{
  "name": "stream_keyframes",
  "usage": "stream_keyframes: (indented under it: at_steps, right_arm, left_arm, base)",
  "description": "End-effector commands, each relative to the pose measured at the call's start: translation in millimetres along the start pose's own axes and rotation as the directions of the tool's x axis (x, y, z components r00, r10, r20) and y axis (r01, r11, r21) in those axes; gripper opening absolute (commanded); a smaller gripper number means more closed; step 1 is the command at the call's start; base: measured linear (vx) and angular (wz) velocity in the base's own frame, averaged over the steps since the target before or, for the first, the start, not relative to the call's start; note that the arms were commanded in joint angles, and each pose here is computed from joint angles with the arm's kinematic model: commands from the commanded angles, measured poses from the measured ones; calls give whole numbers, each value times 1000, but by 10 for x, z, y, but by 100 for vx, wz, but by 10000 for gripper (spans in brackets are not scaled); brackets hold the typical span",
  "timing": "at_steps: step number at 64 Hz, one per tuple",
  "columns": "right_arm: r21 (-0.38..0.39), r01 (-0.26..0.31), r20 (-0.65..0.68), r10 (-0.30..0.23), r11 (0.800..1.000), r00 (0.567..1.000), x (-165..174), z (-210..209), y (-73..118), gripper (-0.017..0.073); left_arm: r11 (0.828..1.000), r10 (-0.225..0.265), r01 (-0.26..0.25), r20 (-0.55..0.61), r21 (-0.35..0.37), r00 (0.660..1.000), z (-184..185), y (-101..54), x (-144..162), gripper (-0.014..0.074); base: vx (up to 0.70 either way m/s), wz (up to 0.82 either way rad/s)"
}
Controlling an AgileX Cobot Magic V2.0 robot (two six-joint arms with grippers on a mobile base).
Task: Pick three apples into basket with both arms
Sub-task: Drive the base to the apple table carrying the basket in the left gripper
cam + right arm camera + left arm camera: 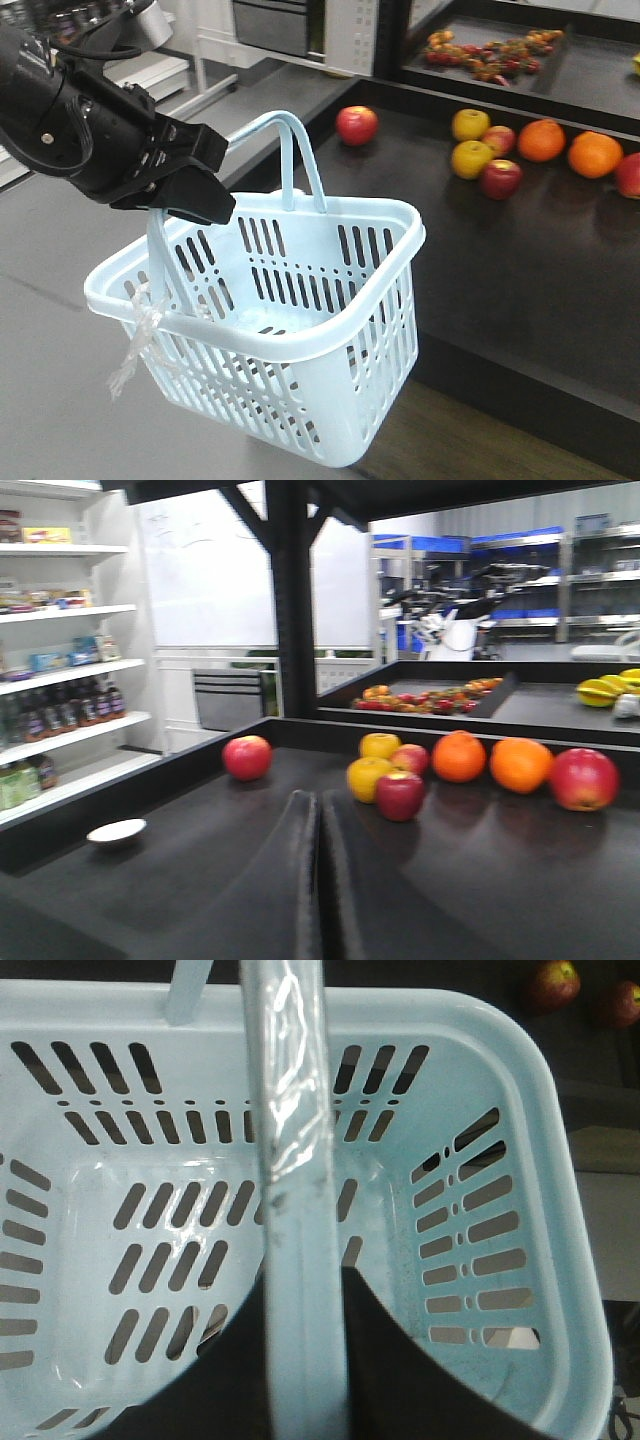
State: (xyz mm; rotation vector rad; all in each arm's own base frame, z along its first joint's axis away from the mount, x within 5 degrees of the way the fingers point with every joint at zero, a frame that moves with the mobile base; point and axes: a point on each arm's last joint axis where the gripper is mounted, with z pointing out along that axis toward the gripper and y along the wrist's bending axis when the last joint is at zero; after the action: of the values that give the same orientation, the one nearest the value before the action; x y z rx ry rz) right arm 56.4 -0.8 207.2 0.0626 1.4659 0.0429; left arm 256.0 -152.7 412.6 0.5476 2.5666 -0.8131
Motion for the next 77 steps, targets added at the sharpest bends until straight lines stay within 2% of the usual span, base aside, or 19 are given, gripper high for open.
stream_keyframes:
  at_steps: [1,77]
  right_arm:
    - [-7,16,68,-16,1000,998,-24,-6,6,-4]
    - [-7,16,68,-16,1000,998,-24,-6,6,-4]
  left_arm:
    - [998,9,-14,81,63,997,-203,-170,5,-8]
    - [998,9,-14,81,63,997,-203,-170,5,-8]
  base:
    - [9,-46]
    - [4,-41]
